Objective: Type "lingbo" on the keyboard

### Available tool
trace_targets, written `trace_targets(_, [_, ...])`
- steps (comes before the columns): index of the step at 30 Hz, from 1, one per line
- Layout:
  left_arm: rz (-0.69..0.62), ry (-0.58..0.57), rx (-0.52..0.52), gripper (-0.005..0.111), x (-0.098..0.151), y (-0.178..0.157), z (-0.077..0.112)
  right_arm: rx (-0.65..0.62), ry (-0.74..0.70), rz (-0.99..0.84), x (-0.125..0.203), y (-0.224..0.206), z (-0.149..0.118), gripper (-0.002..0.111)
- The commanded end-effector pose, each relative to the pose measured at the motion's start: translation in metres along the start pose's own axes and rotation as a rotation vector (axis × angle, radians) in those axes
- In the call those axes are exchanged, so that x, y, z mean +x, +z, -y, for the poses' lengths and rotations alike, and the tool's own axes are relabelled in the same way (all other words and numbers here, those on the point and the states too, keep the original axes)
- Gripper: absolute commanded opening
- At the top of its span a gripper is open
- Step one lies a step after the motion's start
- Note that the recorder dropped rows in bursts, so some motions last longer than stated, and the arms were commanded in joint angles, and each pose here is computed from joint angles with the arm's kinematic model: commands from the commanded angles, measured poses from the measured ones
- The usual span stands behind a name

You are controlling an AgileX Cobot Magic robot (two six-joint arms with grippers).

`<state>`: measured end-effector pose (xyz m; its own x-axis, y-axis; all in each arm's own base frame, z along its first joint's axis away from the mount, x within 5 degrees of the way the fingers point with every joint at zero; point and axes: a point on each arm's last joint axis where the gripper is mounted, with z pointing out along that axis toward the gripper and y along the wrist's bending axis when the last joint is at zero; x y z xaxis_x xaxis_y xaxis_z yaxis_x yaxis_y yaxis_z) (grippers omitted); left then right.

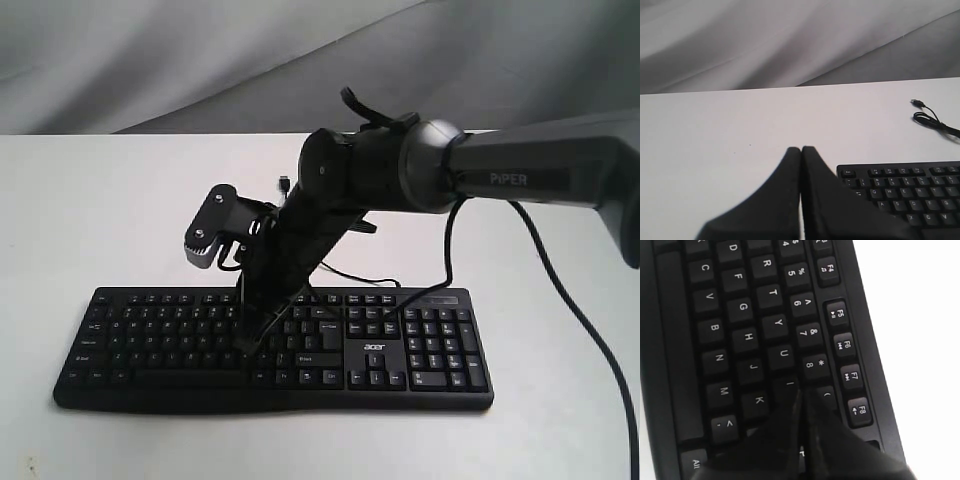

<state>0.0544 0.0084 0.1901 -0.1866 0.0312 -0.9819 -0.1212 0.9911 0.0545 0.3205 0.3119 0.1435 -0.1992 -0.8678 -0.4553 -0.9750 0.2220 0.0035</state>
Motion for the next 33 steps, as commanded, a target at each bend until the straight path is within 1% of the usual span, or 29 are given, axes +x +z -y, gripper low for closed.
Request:
trace_targets(1, [0.006,-0.006,0.001,0.001,0.0008,0.0001,0.0002,0.006,0.0,-0.001,0.0055,0.0028,0.0018,0.0])
trace_targets(33, [0.006,-0.006,0.001,0.001,0.0008,0.0001,0.0002,-0.021,0.013,-0.011,0.0093,0.0121,0.0006,0.0])
